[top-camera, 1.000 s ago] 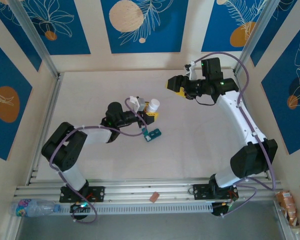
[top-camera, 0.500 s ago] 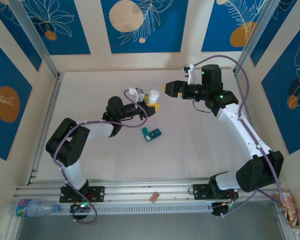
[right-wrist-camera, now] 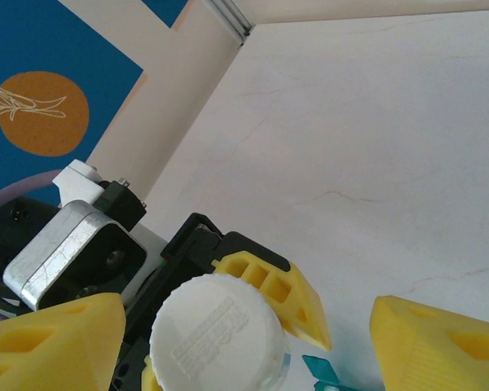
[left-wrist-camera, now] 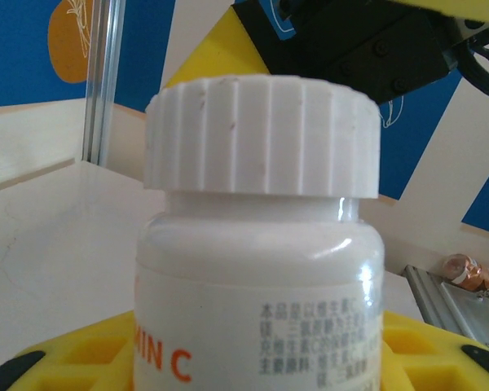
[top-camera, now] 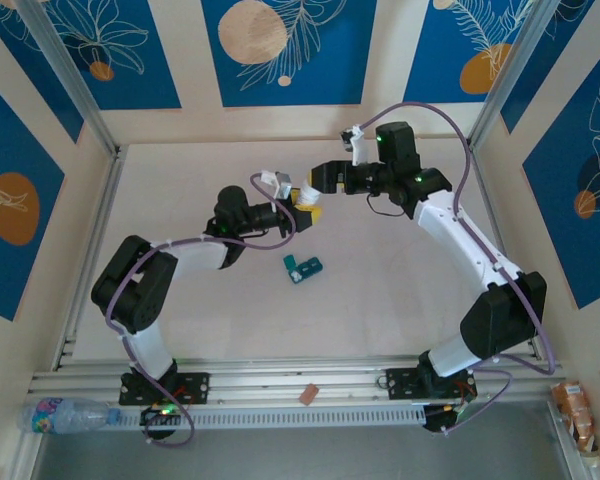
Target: Sort the pills into containers
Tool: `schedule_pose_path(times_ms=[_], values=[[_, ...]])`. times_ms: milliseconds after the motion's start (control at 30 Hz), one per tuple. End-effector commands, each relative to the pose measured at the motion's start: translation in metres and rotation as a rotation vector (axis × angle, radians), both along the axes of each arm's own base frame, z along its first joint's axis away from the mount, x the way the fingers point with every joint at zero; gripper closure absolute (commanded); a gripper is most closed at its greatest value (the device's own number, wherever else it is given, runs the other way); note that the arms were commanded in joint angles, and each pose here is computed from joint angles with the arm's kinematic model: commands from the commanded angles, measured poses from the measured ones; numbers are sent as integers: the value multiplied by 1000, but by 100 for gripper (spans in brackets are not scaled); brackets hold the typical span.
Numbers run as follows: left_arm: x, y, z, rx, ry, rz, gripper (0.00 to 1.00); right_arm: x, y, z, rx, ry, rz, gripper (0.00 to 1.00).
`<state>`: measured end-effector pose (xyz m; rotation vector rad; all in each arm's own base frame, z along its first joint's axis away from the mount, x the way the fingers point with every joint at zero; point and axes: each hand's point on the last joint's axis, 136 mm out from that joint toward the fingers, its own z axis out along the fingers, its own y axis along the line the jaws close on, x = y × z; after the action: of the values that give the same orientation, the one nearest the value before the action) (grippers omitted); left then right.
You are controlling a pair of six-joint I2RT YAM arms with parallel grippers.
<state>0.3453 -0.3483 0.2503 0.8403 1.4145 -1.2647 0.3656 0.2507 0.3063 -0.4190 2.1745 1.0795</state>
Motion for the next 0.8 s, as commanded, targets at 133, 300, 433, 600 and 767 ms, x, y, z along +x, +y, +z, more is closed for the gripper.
schedule_pose_path(times_ms=[133, 300, 433, 600, 767], values=[[3, 0, 13, -19, -24, -29, 100, -5, 11, 3, -25, -4, 47, 25], [2, 2, 13, -19, -23, -31, 100, -5, 14, -1, -42, 10, 54, 30], [3, 4, 14, -20, -24, -28, 100, -7, 17, -2, -47, 17, 62, 35], [2, 4, 15, -23, -25, -29, 100, -10, 20, -7, -59, 27, 68, 47], [2, 5, 18, -28, -31, -26, 100, -11, 21, -14, -69, 56, 49, 56]])
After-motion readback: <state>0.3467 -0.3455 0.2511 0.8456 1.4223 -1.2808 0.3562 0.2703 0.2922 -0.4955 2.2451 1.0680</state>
